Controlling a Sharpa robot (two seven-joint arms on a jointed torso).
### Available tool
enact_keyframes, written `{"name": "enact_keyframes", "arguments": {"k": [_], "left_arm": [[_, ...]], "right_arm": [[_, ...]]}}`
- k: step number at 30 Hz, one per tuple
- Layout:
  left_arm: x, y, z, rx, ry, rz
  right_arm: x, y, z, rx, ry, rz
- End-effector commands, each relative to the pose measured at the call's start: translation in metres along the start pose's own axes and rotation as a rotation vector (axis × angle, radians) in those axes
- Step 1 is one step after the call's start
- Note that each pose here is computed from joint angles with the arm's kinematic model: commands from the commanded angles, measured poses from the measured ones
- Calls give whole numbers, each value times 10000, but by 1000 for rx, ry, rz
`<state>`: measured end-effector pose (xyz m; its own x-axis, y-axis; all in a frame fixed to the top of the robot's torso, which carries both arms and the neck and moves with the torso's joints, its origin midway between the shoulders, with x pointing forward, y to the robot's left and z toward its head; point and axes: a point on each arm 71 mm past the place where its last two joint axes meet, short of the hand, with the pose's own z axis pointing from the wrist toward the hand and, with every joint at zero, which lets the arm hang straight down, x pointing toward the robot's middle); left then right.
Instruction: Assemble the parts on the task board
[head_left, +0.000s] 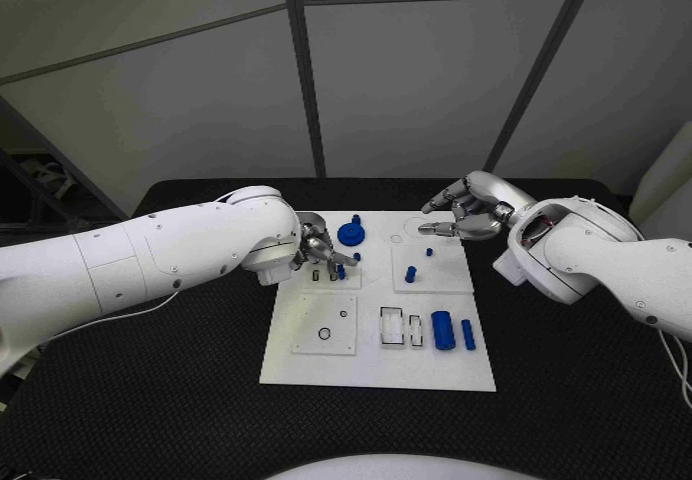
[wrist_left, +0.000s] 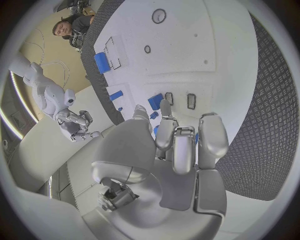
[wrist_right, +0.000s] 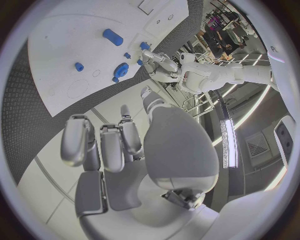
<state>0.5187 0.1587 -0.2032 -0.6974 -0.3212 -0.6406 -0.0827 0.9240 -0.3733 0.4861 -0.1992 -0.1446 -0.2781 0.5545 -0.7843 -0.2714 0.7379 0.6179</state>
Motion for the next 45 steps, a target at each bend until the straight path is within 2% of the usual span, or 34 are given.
{"name": "enact_keyframes", "arguments": {"k": [1, 30, 40, 45], "left_arm": [[-4, -10, 1, -6, 6, 18], [11, -53, 20, 1, 20, 29], [28, -48, -2, 21, 35, 11], [28, -35, -36, 39, 25, -9]], "right_arm": [[-2, 14, 5, -4, 7, -4], [5, 15, 14, -3, 12, -5], [9, 18, 20, -4, 13, -5], [9, 16, 21, -5, 13, -5]]}}
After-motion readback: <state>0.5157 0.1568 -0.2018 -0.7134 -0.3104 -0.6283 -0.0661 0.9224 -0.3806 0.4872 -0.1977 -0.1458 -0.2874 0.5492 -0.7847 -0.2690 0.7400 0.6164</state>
